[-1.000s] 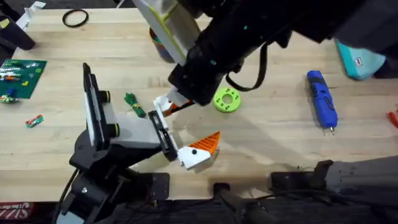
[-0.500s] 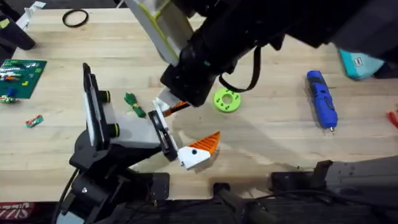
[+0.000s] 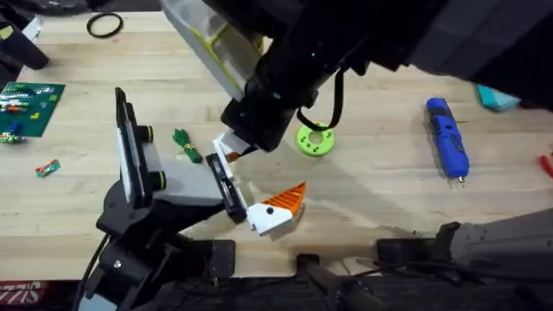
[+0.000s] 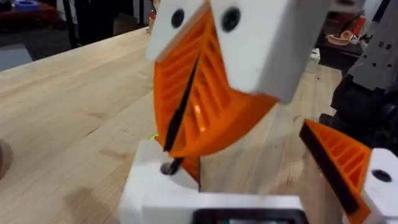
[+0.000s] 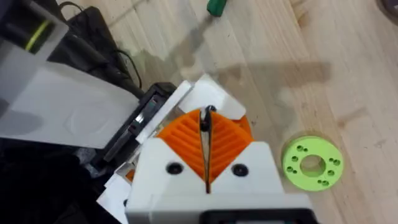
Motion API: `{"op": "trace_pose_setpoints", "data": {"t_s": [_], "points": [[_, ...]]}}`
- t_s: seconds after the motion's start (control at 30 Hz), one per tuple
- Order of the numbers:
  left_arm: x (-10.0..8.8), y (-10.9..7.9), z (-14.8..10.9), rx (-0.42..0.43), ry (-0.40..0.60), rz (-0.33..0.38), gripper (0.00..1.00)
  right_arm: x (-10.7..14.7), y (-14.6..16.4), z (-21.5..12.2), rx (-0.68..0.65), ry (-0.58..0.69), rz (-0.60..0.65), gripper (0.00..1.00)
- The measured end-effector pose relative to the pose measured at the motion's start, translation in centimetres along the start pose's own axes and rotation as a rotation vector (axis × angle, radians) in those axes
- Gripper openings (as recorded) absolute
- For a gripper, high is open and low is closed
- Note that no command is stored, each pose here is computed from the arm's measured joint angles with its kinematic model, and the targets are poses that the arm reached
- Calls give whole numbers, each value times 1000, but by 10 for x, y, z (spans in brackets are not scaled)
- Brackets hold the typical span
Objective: Pick up the gripper from the table and insert it into the empty holder that is missing its gripper. Then pick up a screw, insert it into the mounting hole, and use the screwdriver to tighten it. Finally, clean up the table by picking up the vegetable and placing it into the bucket.
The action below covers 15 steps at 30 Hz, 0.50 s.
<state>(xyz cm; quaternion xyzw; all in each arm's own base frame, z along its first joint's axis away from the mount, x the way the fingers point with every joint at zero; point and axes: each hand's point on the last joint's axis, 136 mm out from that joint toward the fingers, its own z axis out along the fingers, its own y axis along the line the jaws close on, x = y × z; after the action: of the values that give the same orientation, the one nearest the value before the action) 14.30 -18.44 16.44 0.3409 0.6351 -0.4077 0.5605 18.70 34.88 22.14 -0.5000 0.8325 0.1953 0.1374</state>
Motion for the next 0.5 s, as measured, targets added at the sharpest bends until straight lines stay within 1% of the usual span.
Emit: {"op": "trace_pose_setpoints", "data": {"t_s": [0.27, 0.5], "points": [[0, 0, 0, -2, 0, -6, 983, -2, -1, 2, 0, -3, -1, 6], [0, 2, 0, -12, -1, -19, 983, -3, -3, 12, -1, 13, 3, 6]]}}
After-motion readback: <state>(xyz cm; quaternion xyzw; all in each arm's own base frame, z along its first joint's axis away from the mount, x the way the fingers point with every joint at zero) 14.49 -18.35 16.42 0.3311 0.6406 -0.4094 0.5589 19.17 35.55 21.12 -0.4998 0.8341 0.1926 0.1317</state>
